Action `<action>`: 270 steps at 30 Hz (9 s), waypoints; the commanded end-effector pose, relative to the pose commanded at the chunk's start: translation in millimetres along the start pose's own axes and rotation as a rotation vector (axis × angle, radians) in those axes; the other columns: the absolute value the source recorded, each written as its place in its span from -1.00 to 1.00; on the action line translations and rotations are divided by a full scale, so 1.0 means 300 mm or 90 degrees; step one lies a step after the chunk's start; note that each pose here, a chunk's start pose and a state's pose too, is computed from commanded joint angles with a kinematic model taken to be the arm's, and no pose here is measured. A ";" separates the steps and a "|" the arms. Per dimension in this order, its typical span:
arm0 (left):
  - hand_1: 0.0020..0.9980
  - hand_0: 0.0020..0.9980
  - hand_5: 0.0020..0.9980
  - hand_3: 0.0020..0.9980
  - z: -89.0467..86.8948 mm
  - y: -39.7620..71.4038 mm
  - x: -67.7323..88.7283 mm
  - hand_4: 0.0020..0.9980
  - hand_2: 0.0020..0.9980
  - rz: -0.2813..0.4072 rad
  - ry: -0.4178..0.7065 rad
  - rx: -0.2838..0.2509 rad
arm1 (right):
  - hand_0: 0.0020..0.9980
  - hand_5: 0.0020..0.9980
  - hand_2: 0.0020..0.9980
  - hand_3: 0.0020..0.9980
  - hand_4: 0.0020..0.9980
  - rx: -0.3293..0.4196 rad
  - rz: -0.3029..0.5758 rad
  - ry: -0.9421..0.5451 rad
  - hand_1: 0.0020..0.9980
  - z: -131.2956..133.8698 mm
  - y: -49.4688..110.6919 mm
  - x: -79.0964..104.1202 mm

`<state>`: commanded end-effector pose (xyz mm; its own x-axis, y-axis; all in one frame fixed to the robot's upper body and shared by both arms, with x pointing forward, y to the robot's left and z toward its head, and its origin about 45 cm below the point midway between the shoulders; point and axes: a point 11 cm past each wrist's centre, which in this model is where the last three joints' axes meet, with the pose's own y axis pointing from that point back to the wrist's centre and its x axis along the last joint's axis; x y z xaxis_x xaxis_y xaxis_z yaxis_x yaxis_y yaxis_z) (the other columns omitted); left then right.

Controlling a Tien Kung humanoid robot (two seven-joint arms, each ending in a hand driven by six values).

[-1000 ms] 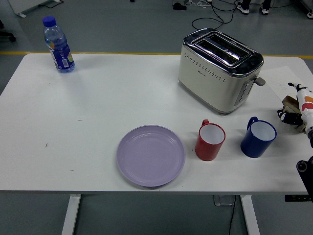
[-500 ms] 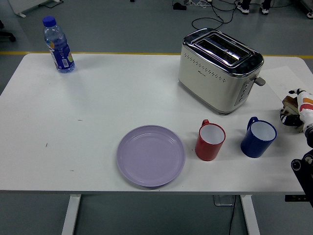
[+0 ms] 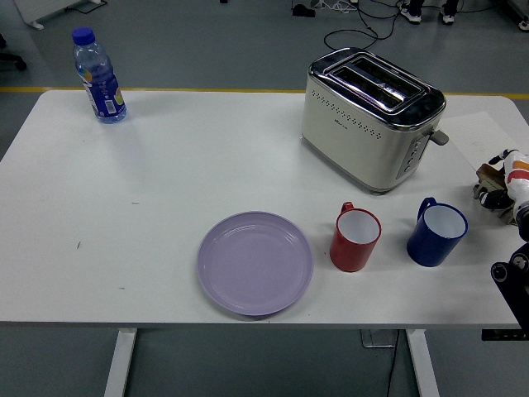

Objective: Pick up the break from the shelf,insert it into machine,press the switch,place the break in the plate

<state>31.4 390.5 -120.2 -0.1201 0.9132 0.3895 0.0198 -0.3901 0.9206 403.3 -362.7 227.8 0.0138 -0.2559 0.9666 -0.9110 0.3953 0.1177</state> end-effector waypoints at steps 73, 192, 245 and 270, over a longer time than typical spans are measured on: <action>0.05 0.27 0.76 0.05 -0.010 -0.002 0.011 -0.41 0.01 0.008 0.001 0.009 | -0.60 -1.00 -0.23 0.00 -0.02 0.182 0.279 -0.032 -0.41 -0.300 0.010 0.605; 0.05 0.27 0.75 0.03 0.038 0.001 0.032 -0.41 -0.01 0.019 0.004 -0.005 | 0.64 -0.68 0.88 0.90 0.49 0.305 0.131 -0.090 0.57 -0.712 -0.096 0.389; 0.06 0.27 0.75 0.04 -0.017 -0.002 0.011 -0.42 0.01 0.011 -0.009 0.014 | -0.89 -0.83 -0.50 0.30 -0.21 0.176 -0.012 -0.196 -0.78 -0.158 -0.010 -0.001; 0.06 0.27 0.75 0.04 0.009 0.001 0.009 -0.43 0.01 0.010 -0.005 0.005 | -0.89 -0.83 -0.50 0.29 -0.21 0.141 -0.055 -0.177 -0.79 -0.150 -0.034 -0.102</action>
<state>33.8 393.4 -118.8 -0.1114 0.9080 0.4039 0.0287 -0.4033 0.9146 430.6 -319.2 207.2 0.0090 -0.5222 0.8527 -0.9790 0.1692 0.1140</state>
